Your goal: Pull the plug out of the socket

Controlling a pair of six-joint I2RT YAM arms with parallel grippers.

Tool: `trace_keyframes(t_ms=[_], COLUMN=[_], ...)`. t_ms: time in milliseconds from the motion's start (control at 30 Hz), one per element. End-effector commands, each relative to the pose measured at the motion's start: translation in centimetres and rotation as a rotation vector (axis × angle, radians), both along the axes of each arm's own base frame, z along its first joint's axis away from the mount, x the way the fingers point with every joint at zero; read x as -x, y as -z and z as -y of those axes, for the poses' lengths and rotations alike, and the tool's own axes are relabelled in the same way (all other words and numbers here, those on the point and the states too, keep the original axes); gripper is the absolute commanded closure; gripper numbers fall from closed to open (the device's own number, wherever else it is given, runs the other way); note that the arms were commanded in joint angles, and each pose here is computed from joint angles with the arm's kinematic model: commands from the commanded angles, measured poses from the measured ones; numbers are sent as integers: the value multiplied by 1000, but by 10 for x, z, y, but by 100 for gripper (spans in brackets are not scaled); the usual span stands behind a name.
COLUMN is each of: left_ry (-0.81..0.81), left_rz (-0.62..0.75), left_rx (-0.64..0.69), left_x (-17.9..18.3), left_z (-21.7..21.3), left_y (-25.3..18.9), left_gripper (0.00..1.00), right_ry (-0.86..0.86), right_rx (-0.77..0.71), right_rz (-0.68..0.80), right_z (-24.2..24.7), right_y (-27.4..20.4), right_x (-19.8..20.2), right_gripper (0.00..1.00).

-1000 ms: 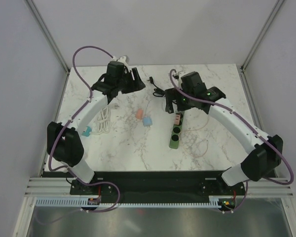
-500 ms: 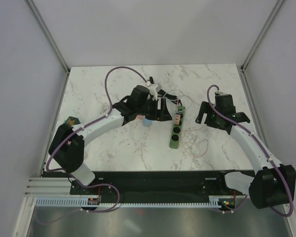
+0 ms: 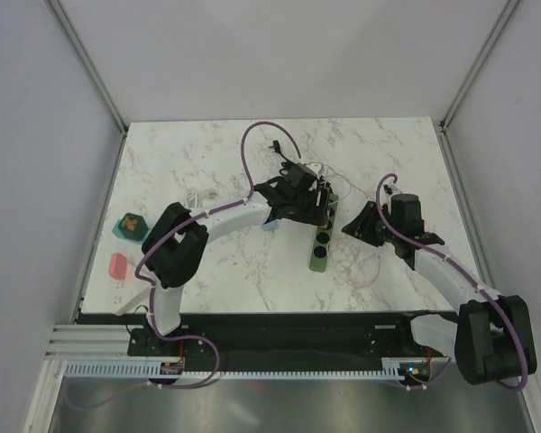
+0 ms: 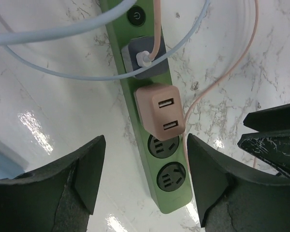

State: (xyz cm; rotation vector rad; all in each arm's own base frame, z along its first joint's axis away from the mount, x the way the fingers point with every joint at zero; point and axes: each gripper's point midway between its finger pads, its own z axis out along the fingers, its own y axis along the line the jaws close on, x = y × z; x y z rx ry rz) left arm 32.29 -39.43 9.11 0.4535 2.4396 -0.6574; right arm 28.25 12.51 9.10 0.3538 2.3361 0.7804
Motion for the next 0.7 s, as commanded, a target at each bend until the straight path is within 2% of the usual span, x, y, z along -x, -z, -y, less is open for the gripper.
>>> trace_keyframes(t_ms=[0,233,400,533,567,667], left_ry=[10,11,13,26,29,36], left_rz=[66,49,39,33,34,32], left_rx=[-9,-27,-34,-45,-46,-60], left_x=[-13,-18,-20,-22,-22,-21], left_z=[10,17,20,23,23,21], left_y=[-13,2,9,14,14,17], left_gripper=[26,26,32,49,58,70], right_ry=[-48,-103,-113,-131,-138,-137], right_rx=[-82,-127,-129,-147,-153,-161], right_rz=[108,101,87,77,83,74], right_z=[-15,-28,-30,-35,-36,-37], right_y=[-16,-6,4,9,8,14], right_x=[-22,-36,-40,-43,-44,-48], right_gripper=[52,53,54,54,54,54])
